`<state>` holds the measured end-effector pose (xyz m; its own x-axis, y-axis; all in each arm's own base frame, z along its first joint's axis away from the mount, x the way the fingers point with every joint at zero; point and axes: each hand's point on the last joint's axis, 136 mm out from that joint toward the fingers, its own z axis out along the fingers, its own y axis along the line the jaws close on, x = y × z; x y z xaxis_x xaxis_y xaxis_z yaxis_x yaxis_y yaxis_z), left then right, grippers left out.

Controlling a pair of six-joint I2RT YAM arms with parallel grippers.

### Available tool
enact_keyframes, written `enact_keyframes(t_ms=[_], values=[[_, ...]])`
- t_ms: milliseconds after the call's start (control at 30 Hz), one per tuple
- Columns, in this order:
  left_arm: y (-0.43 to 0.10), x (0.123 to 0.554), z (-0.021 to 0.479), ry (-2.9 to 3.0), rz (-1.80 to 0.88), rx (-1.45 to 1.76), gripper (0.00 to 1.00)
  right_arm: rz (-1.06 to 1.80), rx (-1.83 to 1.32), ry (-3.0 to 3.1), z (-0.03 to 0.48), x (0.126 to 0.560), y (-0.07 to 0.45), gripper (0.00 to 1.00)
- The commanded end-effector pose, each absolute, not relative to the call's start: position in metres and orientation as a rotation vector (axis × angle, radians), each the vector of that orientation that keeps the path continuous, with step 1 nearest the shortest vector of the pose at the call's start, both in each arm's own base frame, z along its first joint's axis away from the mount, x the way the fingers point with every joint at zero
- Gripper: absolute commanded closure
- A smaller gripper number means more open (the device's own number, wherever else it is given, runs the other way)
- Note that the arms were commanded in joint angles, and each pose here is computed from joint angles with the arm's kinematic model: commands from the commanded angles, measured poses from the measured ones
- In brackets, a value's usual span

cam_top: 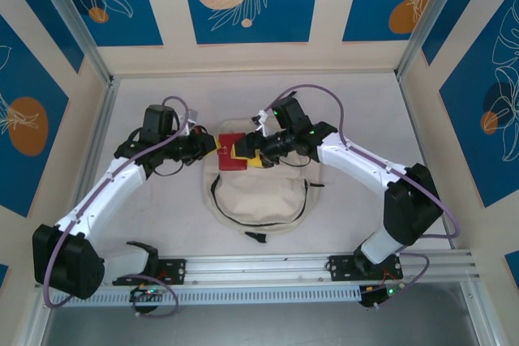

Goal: Pack the student bag

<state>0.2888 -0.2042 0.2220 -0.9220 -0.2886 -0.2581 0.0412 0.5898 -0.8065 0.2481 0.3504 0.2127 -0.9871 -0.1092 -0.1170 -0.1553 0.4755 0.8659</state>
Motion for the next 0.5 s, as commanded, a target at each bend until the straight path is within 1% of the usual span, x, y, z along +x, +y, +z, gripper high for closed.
enact_keyframes(t_ms=[0, 67, 133, 167, 200, 233, 300, 400, 467], values=[[-0.217, 0.294, 0.248, 2.388, -1.330, -0.139, 1.00, 1.649, -0.266, 2.619, 0.225, 0.247, 0.361, 0.51], [-0.217, 0.293, 0.244, 2.398, -1.330, -0.145, 1.00, 1.643, -0.249, 2.608, 0.225, 0.249, 0.360, 0.60], [-0.216, 0.292, 0.241, 2.413, -1.319, -0.155, 0.98, 1.631, -0.227, 2.598, 0.226, 0.251, 0.357, 0.76], [-0.214, 0.292, 0.238, 2.428, -1.298, -0.168, 0.92, 1.612, -0.208, 2.600, 0.225, 0.253, 0.354, 0.83], [-0.210, 0.292, 0.233, 2.450, -1.260, -0.184, 0.83, 1.582, -0.180, 2.604, 0.223, 0.255, 0.350, 0.88], [-0.206, 0.292, 0.230, 2.464, -1.221, -0.191, 0.75, 1.549, -0.154, 2.610, 0.221, 0.257, 0.345, 0.91], [-0.197, 0.293, 0.222, 2.503, -1.118, -0.214, 0.55, 1.450, -0.085, 2.624, 0.216, 0.261, 0.328, 0.94], [-0.187, 0.296, 0.213, 2.555, -0.974, -0.211, 0.41, 1.267, 0.027, 2.660, 0.205, 0.267, 0.293, 0.95], [-0.188, 0.297, 0.209, 2.590, -0.896, -0.191, 0.37, 1.160, 0.103, 2.679, 0.199, 0.268, 0.266, 0.95]])
